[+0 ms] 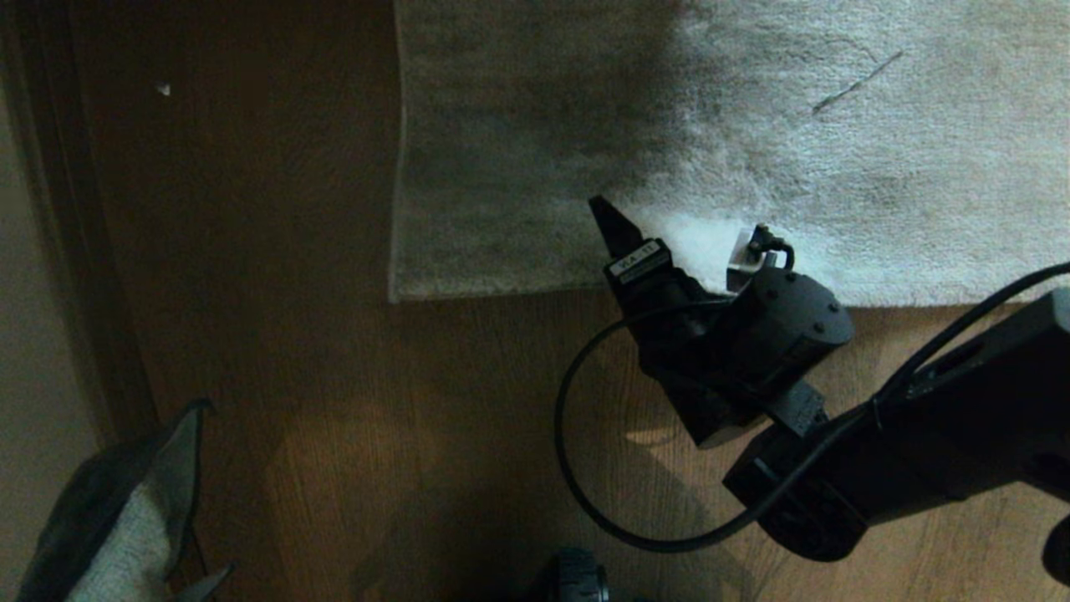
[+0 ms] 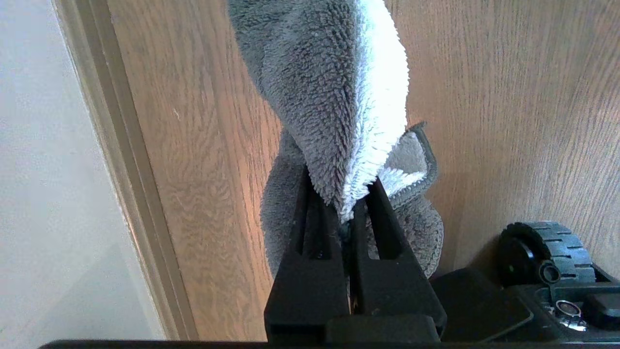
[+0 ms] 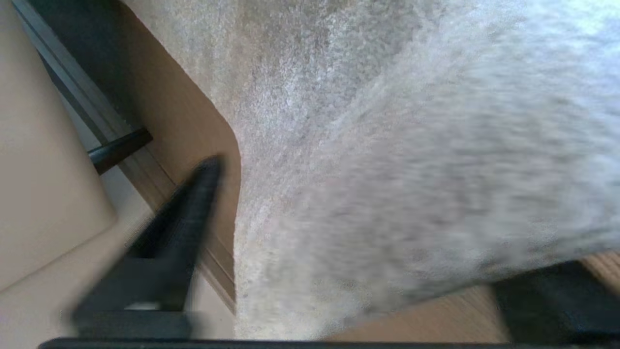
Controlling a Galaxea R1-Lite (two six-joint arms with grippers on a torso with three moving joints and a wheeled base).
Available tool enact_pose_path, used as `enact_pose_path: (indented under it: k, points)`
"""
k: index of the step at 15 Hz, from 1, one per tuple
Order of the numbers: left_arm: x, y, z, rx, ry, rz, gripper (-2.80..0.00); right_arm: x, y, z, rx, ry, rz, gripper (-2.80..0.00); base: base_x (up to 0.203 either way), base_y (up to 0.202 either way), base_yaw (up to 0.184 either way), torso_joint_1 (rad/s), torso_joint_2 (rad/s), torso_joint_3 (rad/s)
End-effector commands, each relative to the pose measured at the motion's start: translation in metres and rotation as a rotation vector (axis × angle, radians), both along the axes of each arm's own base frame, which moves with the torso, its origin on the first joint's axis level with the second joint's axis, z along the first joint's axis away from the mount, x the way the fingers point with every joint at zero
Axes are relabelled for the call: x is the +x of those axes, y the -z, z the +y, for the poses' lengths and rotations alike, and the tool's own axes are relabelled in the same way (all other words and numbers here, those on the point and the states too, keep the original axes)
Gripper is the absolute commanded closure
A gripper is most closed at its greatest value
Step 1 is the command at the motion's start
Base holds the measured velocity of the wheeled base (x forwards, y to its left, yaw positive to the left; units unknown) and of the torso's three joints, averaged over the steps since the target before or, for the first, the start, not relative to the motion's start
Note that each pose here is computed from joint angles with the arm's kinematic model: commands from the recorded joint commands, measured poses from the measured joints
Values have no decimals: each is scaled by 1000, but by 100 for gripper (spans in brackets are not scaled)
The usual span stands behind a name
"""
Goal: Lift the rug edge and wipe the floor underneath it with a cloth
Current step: Lift up the carpet
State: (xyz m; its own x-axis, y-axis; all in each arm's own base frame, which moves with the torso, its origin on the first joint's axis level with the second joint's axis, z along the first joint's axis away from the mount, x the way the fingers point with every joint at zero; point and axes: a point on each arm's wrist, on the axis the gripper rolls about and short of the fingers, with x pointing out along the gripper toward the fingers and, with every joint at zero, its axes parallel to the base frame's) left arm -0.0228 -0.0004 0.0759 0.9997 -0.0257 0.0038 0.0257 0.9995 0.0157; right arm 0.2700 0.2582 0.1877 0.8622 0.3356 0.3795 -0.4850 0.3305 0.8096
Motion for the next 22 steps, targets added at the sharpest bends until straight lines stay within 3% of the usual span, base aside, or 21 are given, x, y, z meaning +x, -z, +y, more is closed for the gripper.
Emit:
enact_pose_path:
  k: [1, 10, 18, 22]
  points:
    - [0, 0, 0, 0, 0, -1, 0, -2, -6, -2, 42, 0, -35, 0, 0, 0, 0, 0, 0, 0]
    - [0, 0, 0, 0, 0, -1, 0, -5, -13, -5, 18, 17, -60, 0, 0, 0, 0, 0, 0, 0]
    - [0, 0, 0, 0, 0, -1, 0, -24, -57, -26, 19, 72, -181, 0, 0, 0, 0, 0, 0, 0]
    - [0, 0, 0, 0, 0, -1, 0, -31, -71, -36, -27, 125, -234, 0, 0, 0, 0, 0, 0, 0]
